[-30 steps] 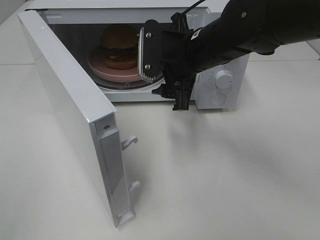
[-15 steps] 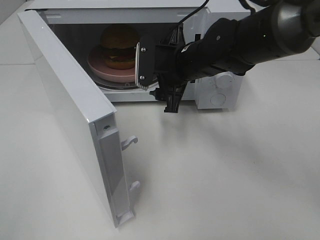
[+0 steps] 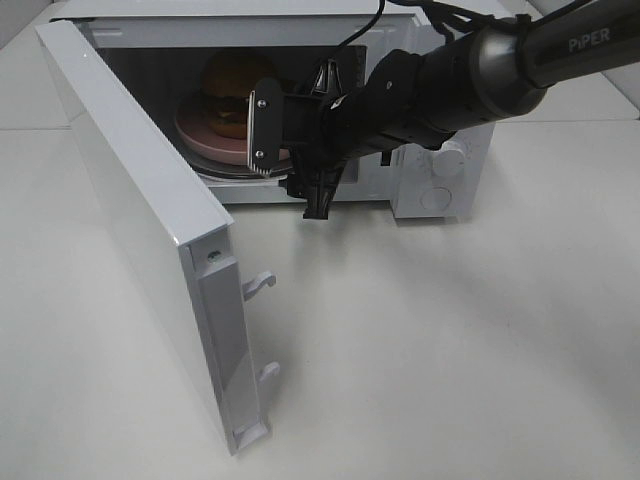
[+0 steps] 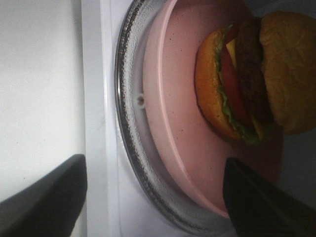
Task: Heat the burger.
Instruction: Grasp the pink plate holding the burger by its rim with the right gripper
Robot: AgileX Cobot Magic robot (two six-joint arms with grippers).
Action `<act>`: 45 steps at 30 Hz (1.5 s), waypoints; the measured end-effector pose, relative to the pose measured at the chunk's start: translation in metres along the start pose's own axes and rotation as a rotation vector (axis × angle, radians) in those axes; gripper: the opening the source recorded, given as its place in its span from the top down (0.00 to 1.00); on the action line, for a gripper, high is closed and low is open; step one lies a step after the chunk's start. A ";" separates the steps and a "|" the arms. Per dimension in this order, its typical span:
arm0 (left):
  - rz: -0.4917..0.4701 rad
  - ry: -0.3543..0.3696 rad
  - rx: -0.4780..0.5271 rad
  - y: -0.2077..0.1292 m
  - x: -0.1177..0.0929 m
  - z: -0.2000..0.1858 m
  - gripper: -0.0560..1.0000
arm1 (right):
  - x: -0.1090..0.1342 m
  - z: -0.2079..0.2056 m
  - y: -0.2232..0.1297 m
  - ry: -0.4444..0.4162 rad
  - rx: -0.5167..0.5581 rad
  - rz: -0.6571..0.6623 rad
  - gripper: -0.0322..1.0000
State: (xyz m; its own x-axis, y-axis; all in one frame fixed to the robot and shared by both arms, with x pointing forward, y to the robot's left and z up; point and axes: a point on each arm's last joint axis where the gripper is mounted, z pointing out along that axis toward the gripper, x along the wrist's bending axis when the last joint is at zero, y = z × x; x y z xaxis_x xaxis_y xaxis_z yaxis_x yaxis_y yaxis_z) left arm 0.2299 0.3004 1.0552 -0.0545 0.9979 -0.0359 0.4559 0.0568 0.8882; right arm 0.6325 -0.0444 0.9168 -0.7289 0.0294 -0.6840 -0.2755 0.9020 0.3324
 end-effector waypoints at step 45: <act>0.000 0.000 0.000 0.000 0.000 0.000 0.01 | 0.001 0.048 0.014 0.212 -0.061 0.111 0.23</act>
State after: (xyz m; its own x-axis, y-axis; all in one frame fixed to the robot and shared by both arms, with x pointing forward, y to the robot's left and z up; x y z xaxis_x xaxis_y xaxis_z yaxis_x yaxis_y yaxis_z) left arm 0.2299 0.3004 1.0552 -0.0545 0.9979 -0.0359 0.4559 0.0568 0.8882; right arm 0.6582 -0.0113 0.8895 -0.8705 0.0300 -0.4913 -0.2188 0.8706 0.4407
